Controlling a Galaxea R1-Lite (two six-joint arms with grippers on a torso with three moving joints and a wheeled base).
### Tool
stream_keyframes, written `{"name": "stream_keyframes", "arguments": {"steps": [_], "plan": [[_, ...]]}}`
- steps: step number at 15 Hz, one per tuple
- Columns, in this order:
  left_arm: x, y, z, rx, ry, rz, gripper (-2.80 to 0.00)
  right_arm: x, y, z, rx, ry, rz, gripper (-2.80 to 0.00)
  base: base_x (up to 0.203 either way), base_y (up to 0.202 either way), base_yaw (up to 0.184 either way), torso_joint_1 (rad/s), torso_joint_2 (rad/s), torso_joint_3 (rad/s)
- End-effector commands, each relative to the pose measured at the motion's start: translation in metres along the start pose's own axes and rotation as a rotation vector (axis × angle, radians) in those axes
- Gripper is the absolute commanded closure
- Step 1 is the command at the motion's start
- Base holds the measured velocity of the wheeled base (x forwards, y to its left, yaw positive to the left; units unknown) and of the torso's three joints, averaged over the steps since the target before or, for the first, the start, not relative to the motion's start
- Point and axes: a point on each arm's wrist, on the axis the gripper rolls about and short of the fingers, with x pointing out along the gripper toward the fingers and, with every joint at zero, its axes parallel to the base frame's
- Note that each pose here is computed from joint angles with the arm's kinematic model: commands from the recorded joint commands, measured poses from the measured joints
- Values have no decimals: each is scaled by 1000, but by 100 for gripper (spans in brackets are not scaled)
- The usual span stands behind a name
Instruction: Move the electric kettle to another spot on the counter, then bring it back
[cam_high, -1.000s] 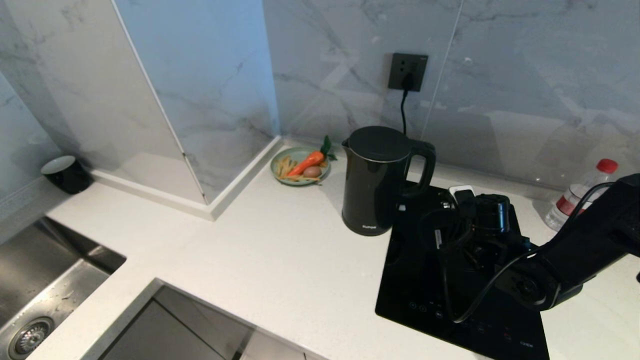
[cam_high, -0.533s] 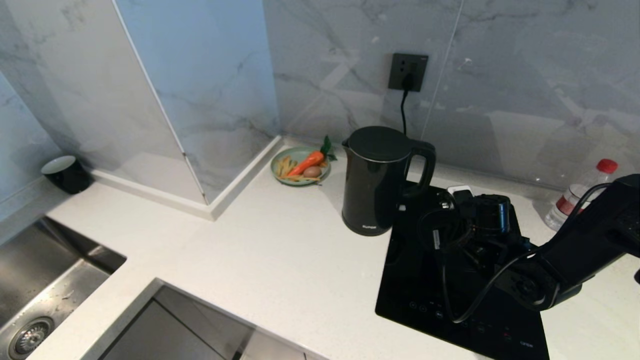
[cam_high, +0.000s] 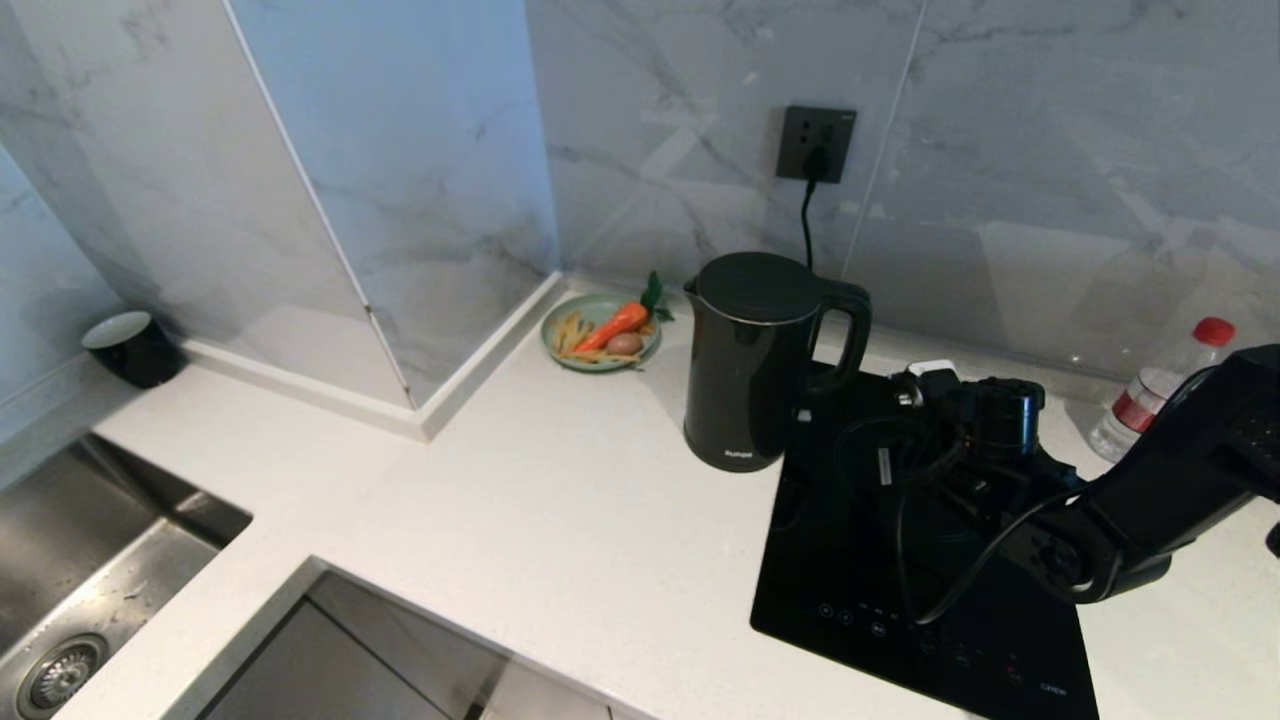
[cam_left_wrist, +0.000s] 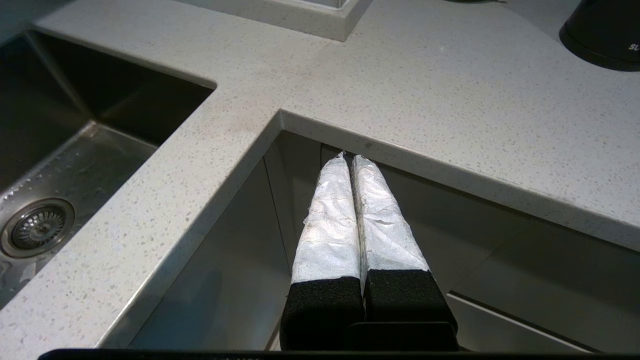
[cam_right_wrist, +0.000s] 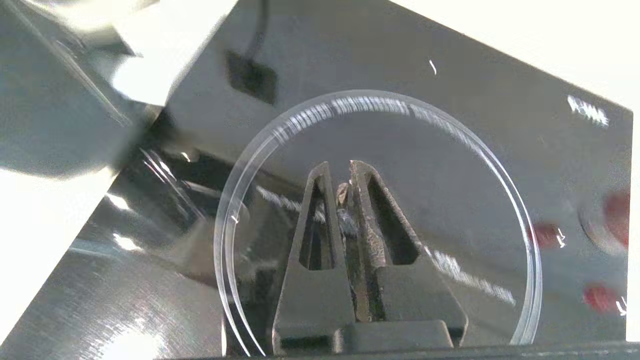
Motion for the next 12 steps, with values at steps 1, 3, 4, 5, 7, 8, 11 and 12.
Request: {"name": "stream_keyframes", "arguments": {"steps": [1, 3, 4, 5, 7, 8, 11, 12], "plan": [[0, 0, 0, 0, 1, 0, 0, 2, 4, 9, -2, -41, 10, -280, 0, 0, 0, 0, 0, 0], [0, 0, 0, -2, 1, 0, 0, 4, 4, 10, -6, -42, 12, -280, 0, 0, 0, 0, 0, 0], [0, 0, 0, -1, 1, 0, 0, 5, 3, 11, -21, -43, 10, -280, 0, 0, 0, 0, 0, 0], [0, 0, 0, -1, 1, 0, 0, 5, 5, 9, -29, -39, 15, -280, 0, 0, 0, 0, 0, 0], [0, 0, 0, 0, 1, 0, 0, 5, 14, 1, -42, -18, 37, -280, 0, 0, 0, 0, 0, 0], [0, 0, 0, 0, 2, 0, 0, 8, 14, 2, -42, -22, 36, -280, 0, 0, 0, 0, 0, 0], [0, 0, 0, -1, 2, 1, 0, 24, 16, -3, -53, -19, 45, -280, 0, 0, 0, 0, 0, 0], [0, 0, 0, 0, 1, 0, 0, 26, 20, -6, -61, -15, 51, -280, 0, 0, 0, 0, 0, 0]]}}
